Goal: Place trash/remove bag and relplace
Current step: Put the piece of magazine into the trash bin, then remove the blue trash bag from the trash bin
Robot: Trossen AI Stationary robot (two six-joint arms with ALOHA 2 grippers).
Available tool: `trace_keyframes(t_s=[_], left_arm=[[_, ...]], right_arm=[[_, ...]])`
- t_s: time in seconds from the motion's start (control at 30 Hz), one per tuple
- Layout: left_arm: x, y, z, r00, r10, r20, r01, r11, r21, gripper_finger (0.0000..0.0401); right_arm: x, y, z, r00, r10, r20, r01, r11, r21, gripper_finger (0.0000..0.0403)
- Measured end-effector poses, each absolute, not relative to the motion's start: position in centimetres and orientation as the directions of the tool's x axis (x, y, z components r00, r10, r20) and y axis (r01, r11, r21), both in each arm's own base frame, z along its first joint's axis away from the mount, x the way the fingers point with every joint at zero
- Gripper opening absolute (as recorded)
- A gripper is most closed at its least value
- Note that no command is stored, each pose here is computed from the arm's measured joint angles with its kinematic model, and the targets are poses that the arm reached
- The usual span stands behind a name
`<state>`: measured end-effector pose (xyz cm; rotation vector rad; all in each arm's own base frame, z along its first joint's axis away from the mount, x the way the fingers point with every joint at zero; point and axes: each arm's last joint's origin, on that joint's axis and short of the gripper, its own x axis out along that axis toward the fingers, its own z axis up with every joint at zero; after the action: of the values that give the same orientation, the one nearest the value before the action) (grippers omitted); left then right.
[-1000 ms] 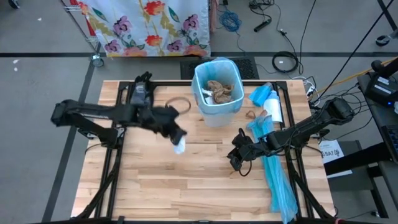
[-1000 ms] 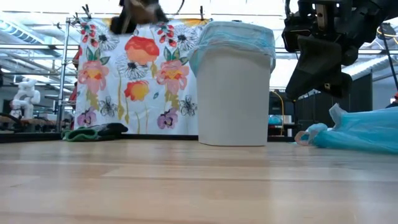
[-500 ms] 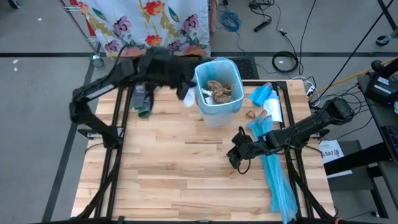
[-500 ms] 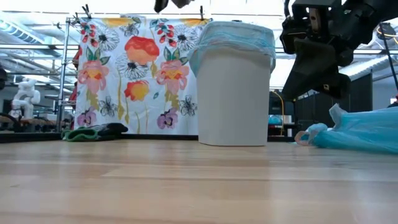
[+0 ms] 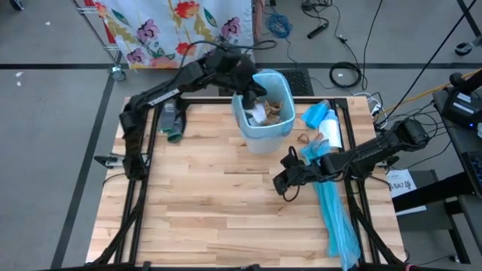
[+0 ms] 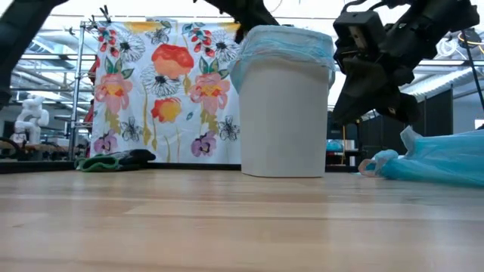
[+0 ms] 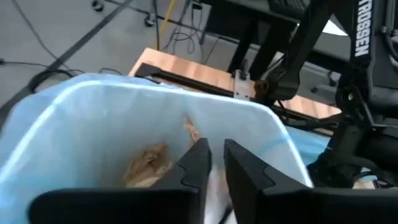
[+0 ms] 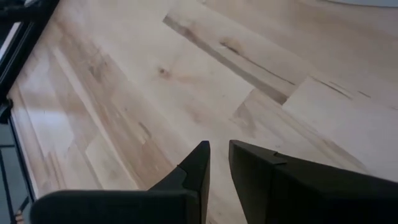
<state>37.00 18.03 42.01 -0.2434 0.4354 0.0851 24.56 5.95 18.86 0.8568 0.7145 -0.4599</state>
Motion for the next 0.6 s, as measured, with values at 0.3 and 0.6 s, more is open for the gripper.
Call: trace_keyframes(t_s=[0.3,0.6], left_arm=[[37.8,20.5,41.1,0.923,0.043,-0.382,-0.133,0.968,-0.213,0.0130],[32.6,22.0,44.2,0.915,0.134,-0.381,-0.212,0.962,-0.170,0.0136]], right_arm=[[24.6,5.1,18.8,0.668,-0.156,-0.728,0.679,0.528,0.510,0.0051],[23.8,3.6,18.0,0.561,-0.205,-0.802,0.771,0.481,0.417,0.0051]])
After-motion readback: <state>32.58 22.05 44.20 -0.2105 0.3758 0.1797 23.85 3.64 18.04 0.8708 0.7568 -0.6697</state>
